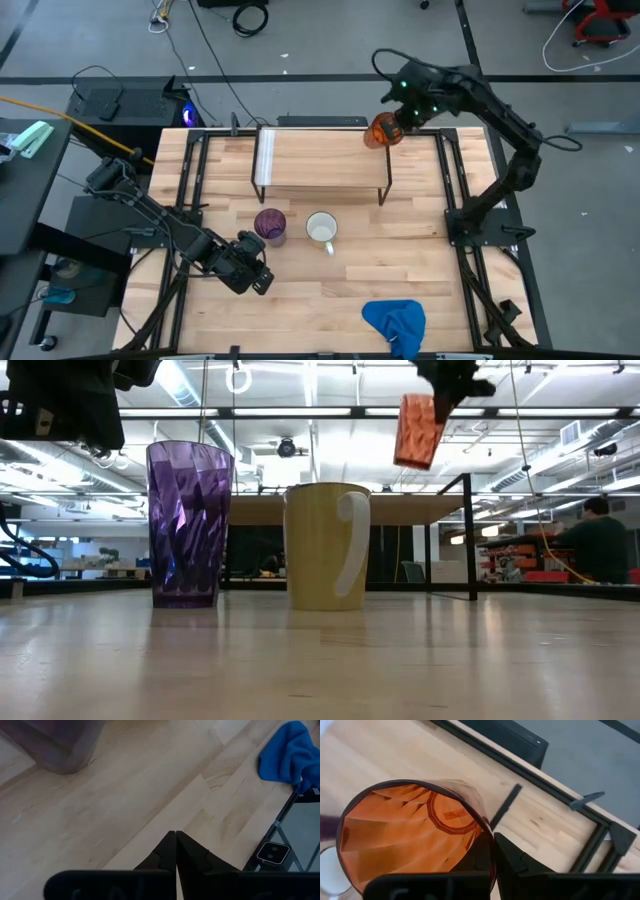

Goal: Stack small to large cups/mugs on shelf
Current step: Put the orange glass on the shelf

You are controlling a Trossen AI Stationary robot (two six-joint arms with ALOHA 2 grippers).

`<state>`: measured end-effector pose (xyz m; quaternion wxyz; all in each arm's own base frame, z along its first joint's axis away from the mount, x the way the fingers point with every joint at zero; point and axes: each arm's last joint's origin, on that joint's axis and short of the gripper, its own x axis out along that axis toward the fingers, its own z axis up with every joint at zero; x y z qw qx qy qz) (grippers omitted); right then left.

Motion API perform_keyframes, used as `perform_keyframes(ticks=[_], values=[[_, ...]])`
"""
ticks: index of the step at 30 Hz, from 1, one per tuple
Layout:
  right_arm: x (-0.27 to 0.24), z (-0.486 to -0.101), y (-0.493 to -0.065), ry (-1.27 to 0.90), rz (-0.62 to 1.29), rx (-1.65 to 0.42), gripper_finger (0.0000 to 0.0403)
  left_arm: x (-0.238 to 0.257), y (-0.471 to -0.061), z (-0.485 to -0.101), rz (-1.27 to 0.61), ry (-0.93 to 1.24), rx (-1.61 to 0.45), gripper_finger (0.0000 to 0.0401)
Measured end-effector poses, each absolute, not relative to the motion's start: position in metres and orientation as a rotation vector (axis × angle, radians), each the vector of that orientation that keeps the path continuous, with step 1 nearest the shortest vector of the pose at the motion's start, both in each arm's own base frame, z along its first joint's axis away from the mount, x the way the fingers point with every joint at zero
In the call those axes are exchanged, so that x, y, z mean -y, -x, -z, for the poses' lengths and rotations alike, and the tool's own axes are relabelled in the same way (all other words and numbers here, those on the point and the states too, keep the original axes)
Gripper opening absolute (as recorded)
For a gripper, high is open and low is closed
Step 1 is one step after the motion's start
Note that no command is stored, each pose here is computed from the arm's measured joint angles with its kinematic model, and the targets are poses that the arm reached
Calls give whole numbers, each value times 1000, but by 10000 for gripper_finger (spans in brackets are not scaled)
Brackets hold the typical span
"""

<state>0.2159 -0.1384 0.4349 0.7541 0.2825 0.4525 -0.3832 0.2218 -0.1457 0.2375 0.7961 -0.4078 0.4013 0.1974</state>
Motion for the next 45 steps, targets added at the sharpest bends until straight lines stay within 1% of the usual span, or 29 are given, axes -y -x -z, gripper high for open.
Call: perform_keyframes(ticks=[6, 9, 14, 20, 28, 33, 38, 45], values=[[164, -415, -240, -597, 799, -1029, 7, 142, -224, -237, -446, 901, -852, 20], [171, -400, -254, -579, 766, -1102, 7, 141, -225, -238, -452, 913, -846, 25], [180, -383, -266, -553, 741, -1184, 7, 141, -225, -238, -452, 914, -846, 17], [180, -382, -266, -542, 730, -1197, 7, 141, -225, -238, -454, 919, -845, 10], [172, -390, -256, -530, 698, -1220, 7, 141, -225, -238, -453, 917, -845, 26], [171, -388, -259, -570, 618, -1223, 7, 141, -225, -238, -453, 915, -846, 15], [174, -383, -262, -582, 610, -1238, 7, 141, -225, -238, -456, 921, -844, 10], [180, -383, -258, -607, 630, -1231, 7, 141, -225, -238, -461, 933, -842, 25]])
